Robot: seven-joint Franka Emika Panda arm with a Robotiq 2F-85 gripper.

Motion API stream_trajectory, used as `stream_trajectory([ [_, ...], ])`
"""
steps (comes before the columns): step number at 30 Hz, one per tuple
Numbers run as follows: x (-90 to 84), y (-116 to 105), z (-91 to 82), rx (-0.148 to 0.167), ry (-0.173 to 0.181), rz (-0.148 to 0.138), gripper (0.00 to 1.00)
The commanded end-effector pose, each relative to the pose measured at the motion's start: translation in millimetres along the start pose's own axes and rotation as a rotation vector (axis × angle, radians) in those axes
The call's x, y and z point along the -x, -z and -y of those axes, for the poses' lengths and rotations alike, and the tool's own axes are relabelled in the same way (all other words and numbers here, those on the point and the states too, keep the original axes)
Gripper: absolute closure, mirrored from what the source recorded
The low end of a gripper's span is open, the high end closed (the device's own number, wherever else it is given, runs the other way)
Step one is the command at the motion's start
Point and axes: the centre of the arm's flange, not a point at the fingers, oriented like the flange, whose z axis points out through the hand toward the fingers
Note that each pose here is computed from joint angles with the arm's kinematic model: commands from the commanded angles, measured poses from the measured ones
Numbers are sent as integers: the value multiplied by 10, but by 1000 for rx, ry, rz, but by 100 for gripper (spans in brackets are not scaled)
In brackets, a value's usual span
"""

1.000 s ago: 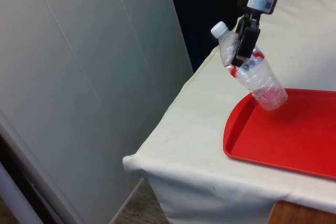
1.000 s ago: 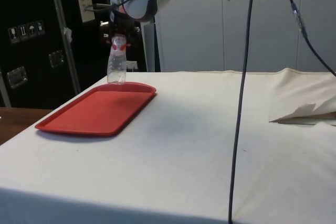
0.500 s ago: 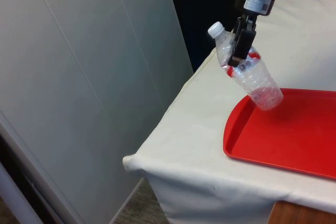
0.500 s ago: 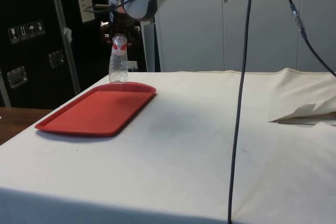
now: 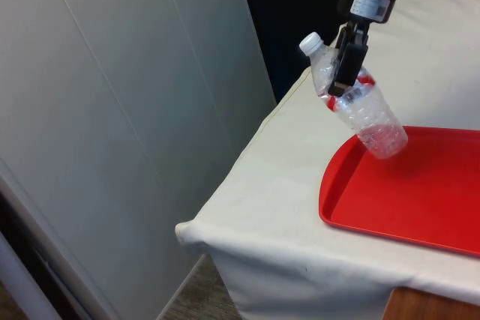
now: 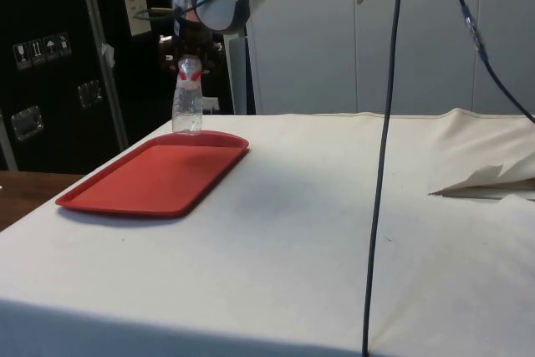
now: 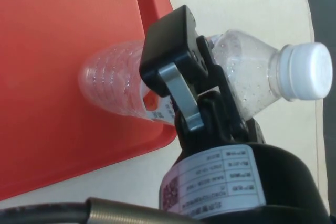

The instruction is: Place the bottle upright on the tray.

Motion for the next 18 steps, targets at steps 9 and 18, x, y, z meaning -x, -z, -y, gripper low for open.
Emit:
stream_trajectory([
  [9, -36, -31, 24, 28, -32, -17, 100],
  [18, -44, -90, 35, 58, -65, -19, 100],
])
